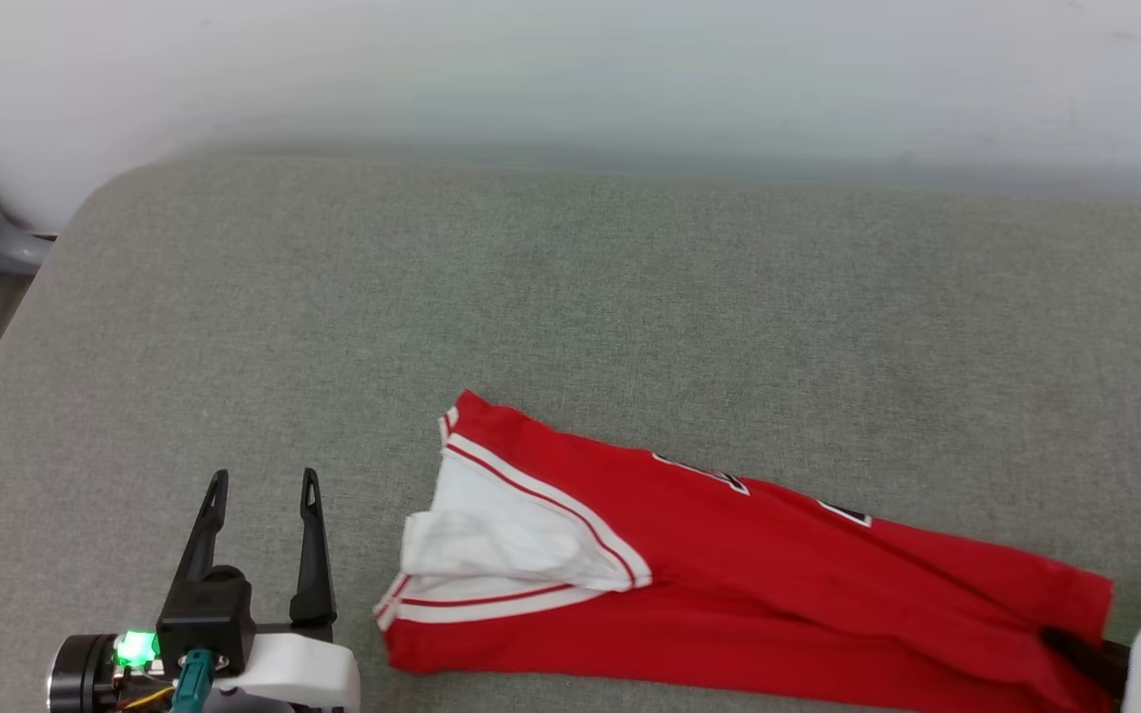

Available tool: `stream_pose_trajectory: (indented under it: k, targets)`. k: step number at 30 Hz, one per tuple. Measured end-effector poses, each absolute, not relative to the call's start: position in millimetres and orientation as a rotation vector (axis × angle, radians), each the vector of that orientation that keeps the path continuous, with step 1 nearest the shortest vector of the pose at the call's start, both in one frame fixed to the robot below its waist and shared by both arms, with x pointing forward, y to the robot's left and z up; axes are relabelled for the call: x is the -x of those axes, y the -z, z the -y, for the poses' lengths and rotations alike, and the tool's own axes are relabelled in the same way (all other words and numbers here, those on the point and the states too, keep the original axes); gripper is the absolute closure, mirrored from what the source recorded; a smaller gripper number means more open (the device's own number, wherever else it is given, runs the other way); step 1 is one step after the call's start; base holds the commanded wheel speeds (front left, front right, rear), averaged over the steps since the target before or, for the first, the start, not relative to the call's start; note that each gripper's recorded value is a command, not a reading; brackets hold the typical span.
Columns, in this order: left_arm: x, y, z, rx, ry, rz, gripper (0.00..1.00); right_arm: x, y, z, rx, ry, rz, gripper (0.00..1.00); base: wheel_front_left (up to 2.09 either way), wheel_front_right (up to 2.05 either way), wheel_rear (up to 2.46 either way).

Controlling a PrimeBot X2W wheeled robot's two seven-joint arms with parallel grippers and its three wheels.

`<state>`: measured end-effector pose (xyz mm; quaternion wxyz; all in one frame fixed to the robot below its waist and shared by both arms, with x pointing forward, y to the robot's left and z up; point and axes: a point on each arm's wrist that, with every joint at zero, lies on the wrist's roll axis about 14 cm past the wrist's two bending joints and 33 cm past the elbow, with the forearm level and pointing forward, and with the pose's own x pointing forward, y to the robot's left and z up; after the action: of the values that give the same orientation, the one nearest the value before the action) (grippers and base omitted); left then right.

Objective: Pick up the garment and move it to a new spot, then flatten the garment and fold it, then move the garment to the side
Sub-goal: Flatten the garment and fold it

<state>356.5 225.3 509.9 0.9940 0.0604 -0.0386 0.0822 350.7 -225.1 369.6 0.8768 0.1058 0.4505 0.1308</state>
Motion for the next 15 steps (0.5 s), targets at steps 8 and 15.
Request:
stream_pose_trajectory:
  k: [8, 15]
  targets:
    - [-349, -508, -222, -0.141, -0.153, 0.076, 0.00, -353, -389, 283, -0.144, -0.153, -0.903, 1.00, 0.00, 0.00, 0.00]
    - [-344, -508, -220, -0.141, -0.150, 0.076, 0.00, -357, -408, 288, -0.142, -0.162, -0.861, 1.00, 0.00, 0.00, 0.00]
